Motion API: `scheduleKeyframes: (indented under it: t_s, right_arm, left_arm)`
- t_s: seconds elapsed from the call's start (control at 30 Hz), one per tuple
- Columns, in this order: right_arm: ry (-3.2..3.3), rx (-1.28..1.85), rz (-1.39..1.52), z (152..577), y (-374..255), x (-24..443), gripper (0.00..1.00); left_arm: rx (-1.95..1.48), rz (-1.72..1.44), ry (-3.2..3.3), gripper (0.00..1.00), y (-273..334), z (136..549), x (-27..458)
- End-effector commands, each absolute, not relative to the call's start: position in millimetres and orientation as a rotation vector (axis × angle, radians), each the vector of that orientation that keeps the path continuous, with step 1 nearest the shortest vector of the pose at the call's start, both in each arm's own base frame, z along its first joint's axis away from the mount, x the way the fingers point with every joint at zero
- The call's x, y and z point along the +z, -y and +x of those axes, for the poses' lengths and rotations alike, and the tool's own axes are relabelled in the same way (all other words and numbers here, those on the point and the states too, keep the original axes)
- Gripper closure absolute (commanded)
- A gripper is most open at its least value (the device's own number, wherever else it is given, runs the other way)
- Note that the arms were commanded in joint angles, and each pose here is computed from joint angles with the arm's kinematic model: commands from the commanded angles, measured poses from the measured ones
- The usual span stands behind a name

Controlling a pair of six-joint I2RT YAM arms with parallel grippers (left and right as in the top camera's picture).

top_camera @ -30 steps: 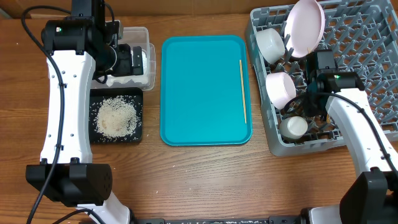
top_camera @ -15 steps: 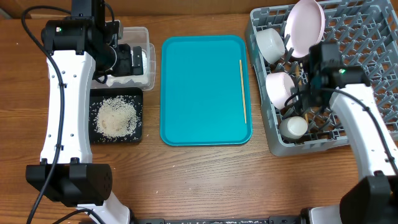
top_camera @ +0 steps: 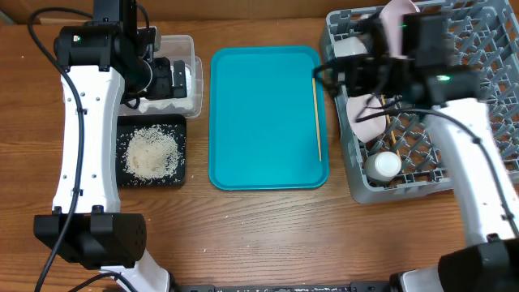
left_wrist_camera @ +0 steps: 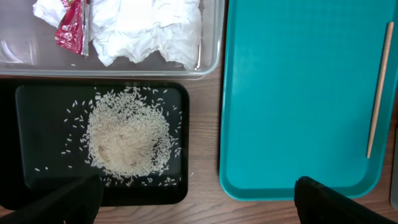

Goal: Sort waste into correct bins and load items into the dishwasher

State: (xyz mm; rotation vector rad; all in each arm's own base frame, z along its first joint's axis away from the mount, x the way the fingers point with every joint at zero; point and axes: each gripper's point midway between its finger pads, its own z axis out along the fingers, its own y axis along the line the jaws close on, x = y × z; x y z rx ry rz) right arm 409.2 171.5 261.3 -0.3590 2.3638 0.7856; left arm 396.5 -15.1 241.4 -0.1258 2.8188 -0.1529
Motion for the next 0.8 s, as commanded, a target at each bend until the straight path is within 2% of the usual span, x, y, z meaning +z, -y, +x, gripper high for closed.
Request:
scheduleKeyframes:
  t_s: [0.0, 0.13, 0.37, 0.5, 0.77]
  right_arm:
    - [-2.504, 0.499, -0.232, 419.5, -188.7, 215.5, 0.07]
    - [-2.605, 0.232, -0.238, 420.5, -189.5, 167.6, 0.09]
    - [-2.778, 0.061, -0.297, 418.2, -185.5, 88.8, 0.19]
    - [-2.845, 0.005, -0.338, 414.4, -181.6, 58.0, 0.24]
    - [-2.921, -0.094, -0.348, 409.3, -171.4, 22.3, 0.25]
  left_arm:
    - [-0.145, -0.119, -2.781, 0.0, 14.8, 396.8, 253.3]
    - [-0.145, -0.119, -2.781, 0.0, 14.8, 396.8, 253.3]
    - [-0.145, -0.119, -2.781, 0.0, 14.8, 396.8, 253.3]
    - [-0.144, -0.119, -2.781, 0.0, 14.7, 396.8, 253.3]
    - [-0.144, -0.119, -2.781, 0.0, 14.7, 396.8, 253.3]
